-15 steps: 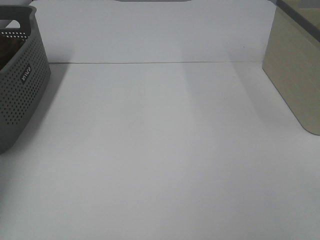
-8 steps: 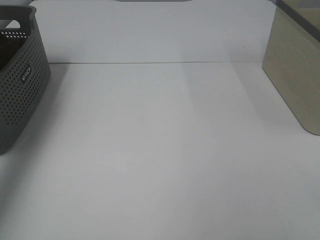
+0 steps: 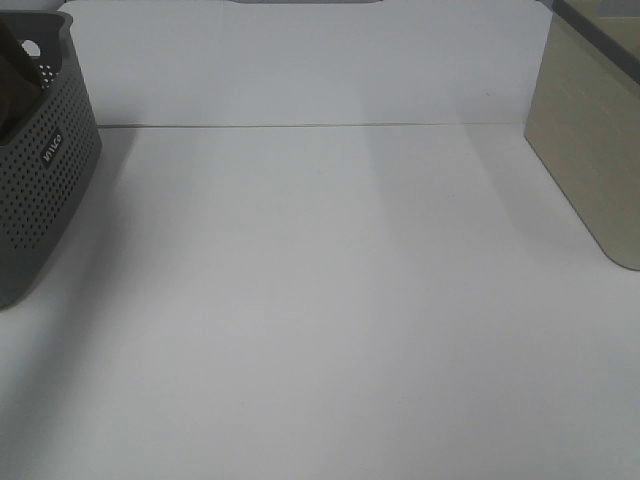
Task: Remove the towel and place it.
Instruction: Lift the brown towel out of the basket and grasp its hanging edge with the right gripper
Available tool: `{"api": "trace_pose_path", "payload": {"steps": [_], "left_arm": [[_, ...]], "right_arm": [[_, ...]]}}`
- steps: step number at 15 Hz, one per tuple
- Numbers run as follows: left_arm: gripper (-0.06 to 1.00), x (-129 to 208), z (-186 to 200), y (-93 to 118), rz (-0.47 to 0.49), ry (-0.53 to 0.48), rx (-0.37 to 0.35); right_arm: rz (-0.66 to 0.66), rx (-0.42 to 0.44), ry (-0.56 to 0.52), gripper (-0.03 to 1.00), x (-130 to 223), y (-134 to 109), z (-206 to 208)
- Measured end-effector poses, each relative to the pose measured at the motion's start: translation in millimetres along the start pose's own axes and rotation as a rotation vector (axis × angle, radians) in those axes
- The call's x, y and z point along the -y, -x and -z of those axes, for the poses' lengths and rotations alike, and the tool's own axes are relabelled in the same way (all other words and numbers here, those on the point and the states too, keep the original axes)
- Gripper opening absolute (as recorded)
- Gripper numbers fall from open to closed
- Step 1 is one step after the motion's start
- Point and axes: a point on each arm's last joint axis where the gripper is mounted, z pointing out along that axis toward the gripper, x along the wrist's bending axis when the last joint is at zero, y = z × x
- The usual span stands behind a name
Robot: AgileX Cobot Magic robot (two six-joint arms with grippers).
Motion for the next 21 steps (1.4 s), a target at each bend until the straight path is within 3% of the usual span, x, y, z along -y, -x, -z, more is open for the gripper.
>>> {"api": "trace_pose_path", "payload": {"steps": [5,8,10,12,13,14,19,21], "left_arm": [[0.0,-20,46,22,-0.045,0.128,-0.011],[0.0,-30,74,32,-0.055,0.257,-0.027],[0.0,-42,91,43,-0.082,0.377,-0.011],[0.0,-55,98,57,-0.179,0.451,0.014],[0.0,-66,104,73,-0.325,0.503,0.034],[0.0,-71,107,81,-0.43,0.531,0.031],[0.0,-97,115,111,-0.769,0.684,-0.026],[0.0,-110,110,118,-0.838,0.73,-0.073]], "right_arm": [[-0.009,-0.016,0.004,0.79,0,-1,0],[-0.009,-0.096,0.007,0.79,-10,-8,-5],[0.018,-0.228,0.038,0.79,-30,-16,-18],[0.058,-0.374,0.07,0.78,-53,-24,-40],[0.093,-0.522,0.097,0.77,-72,-31,-66],[0.129,-0.589,0.114,0.76,-83,-32,-81],[0.223,-0.866,0.156,0.73,-136,-36,-151],[0.236,-0.935,0.131,0.73,-154,-33,-186]]}}
